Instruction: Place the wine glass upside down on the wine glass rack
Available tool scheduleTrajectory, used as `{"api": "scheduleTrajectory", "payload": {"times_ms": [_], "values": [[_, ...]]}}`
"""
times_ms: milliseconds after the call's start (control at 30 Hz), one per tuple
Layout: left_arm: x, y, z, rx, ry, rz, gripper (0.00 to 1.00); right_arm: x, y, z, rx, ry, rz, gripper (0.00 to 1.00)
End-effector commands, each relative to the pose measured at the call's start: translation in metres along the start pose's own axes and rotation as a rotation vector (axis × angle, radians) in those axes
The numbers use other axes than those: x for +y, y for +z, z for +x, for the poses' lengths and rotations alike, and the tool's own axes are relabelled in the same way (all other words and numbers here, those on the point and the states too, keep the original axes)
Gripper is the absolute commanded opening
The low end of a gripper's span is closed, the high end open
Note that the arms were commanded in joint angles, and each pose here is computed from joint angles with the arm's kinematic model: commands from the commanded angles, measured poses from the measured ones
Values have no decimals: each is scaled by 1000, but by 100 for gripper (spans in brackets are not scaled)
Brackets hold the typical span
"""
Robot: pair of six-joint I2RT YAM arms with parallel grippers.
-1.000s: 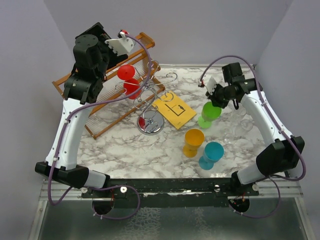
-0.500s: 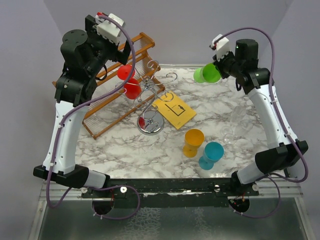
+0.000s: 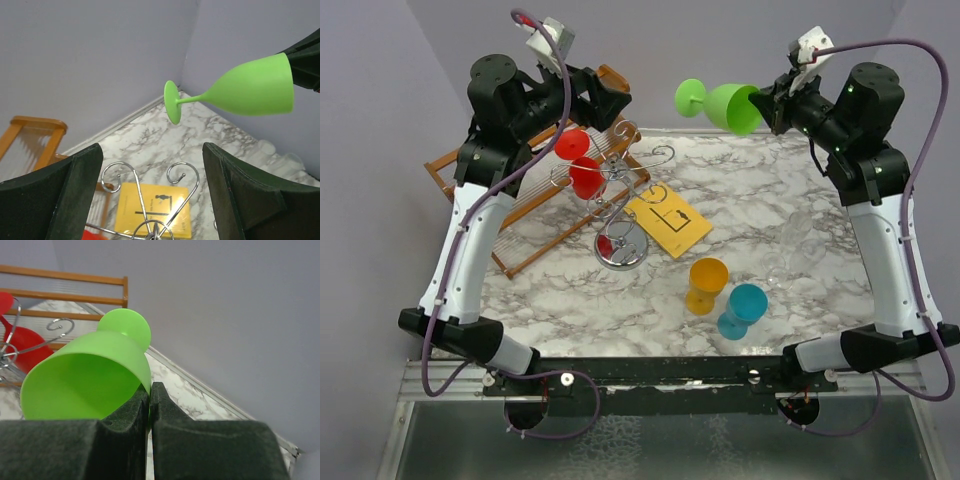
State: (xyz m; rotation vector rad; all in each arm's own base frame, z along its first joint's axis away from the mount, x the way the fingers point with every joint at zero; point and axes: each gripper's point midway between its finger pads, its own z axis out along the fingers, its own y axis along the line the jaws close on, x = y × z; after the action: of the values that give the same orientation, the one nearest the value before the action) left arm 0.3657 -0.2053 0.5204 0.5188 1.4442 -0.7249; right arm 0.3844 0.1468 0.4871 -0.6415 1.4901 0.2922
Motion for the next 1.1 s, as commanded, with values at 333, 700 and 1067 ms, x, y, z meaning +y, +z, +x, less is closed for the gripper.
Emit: {"api": "scheduleTrajectory", "payload": {"times_ms": [333,700,1067], "values": [[-31,31,27,26,-253,161,77,61,-31,-66,-205,129,-294,1],[-36,39,47,76,-270,159,51,64,-33,-68,-217,148,-310,1],[-43,44,56,95,-270,177,20,62,-31,-65,-218,146,-296,1]]}}
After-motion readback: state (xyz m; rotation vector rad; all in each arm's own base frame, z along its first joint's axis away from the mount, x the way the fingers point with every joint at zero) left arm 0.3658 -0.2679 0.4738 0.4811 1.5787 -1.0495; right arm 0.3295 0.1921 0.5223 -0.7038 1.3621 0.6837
